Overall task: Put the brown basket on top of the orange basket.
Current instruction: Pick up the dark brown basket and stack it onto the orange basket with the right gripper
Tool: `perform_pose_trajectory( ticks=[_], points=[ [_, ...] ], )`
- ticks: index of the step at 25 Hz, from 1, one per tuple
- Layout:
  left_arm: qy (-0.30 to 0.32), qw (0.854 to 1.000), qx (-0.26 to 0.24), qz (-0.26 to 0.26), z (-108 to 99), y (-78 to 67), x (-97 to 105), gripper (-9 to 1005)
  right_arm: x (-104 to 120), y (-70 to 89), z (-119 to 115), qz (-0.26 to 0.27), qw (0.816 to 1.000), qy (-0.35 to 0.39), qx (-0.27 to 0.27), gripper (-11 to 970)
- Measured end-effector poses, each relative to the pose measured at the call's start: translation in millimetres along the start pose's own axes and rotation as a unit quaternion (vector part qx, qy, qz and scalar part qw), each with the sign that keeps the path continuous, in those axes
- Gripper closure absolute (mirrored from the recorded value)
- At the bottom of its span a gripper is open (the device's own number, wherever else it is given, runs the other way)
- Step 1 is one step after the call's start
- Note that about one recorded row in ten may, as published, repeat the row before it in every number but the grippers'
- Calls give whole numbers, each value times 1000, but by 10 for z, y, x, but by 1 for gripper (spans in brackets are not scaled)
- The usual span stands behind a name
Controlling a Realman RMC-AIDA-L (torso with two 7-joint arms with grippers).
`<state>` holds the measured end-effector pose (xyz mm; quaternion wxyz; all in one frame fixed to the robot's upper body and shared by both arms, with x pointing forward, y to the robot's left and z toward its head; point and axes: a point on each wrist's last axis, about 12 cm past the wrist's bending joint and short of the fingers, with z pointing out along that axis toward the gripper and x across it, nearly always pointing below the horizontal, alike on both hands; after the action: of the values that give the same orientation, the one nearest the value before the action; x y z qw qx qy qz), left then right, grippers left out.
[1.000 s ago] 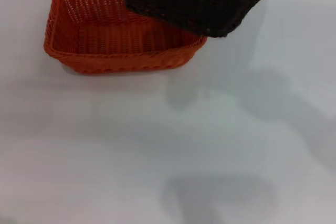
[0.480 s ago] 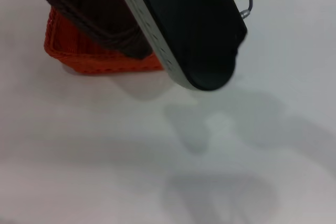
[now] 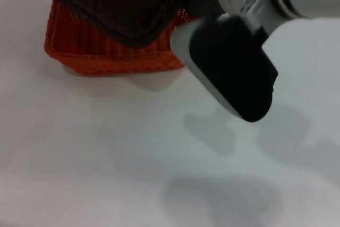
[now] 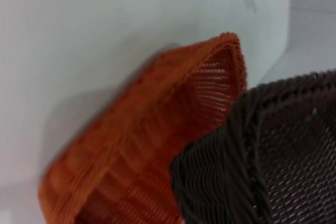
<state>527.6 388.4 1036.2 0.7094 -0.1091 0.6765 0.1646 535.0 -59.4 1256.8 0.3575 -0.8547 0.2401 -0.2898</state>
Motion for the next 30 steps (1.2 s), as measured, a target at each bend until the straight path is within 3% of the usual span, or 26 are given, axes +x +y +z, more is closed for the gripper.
perform_pose_trajectory(
  ticks=[9, 30],
  points=[
    [25, 1000, 0, -5, -23, -11, 69, 302, 107, 275, 167, -38, 999, 16, 18, 804],
    [30, 999, -4, -16, -11, 8, 76, 302, 382, 525, 264, -41, 998, 33, 18, 791]
  ],
)
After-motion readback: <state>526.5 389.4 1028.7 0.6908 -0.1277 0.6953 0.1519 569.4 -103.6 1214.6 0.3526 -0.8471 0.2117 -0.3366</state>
